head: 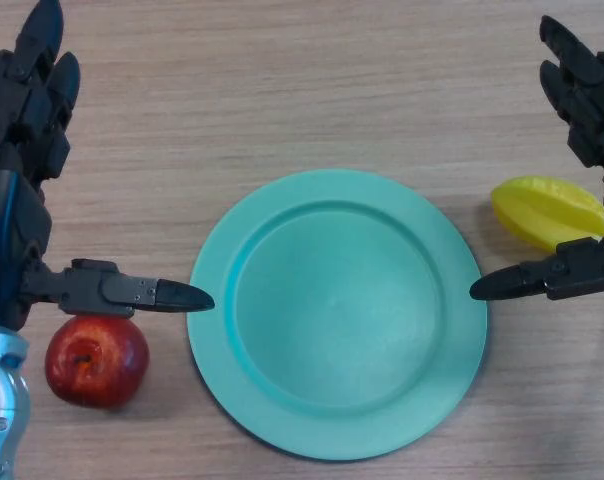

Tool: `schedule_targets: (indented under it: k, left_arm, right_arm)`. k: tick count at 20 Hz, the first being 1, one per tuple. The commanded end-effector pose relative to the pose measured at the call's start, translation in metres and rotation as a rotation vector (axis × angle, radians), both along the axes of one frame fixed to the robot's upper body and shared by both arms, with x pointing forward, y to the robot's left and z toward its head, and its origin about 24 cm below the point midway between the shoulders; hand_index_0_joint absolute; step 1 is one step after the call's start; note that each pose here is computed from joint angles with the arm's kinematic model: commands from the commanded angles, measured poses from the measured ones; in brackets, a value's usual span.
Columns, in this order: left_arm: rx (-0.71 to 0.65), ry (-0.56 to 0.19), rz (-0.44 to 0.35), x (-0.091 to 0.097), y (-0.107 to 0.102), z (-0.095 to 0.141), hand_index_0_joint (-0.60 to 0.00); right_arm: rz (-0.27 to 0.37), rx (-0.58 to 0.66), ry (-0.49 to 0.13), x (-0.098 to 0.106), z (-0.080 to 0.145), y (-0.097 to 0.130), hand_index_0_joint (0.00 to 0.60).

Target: Pick up the yellow starfruit and place it on the plate

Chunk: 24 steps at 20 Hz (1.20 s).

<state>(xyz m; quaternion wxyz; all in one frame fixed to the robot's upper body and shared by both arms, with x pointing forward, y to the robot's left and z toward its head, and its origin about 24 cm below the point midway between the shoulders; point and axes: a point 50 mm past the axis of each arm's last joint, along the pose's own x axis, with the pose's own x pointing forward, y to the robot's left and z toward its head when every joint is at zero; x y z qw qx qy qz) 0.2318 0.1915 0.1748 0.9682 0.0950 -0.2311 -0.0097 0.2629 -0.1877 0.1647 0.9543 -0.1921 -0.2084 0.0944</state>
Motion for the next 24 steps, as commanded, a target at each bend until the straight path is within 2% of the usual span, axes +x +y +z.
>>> schedule_targets:
  k: [1, 7, 10, 12, 13, 17, 24]
  left_arm:
    - [0.051, -0.156, -0.002, -0.011, 0.003, 0.026, 0.000]
    - [0.026, -0.146, -0.008, -0.013, 0.004, 0.026, 0.000]
    - [0.024, -0.146, -0.024, -0.014, 0.003, 0.027, 0.000]
    - [0.025, -0.153, -0.020, -0.015, 0.003, 0.025, 0.000]
    - [0.027, -0.169, -0.019, -0.016, 0.002, 0.027, 0.000]
    - [0.030, -0.202, -0.020, -0.016, -0.001, 0.028, 0.000]
    - [0.041, -0.212, -0.016, -0.020, 0.000, 0.030, 0.000]
  right_arm:
    - [-0.006, 0.003, -0.218, -0.011, 0.034, -0.007, 0.000]
    - [-0.012, -0.012, -0.230, -0.011, 0.034, -0.007, 0.000]
    - [-0.023, -0.029, -0.204, -0.009, 0.029, -0.012, 0.000]
    - [-0.059, -0.071, -0.227, -0.004, 0.028, -0.020, 0.000]
    - [-0.100, -0.115, -0.260, 0.001, 0.026, -0.026, 0.000]
    - [-0.166, -0.164, -0.226, 0.014, 0.015, -0.048, 0.000]
    - [-0.294, -0.290, -0.263, 0.038, 0.000, -0.079, 0.000]
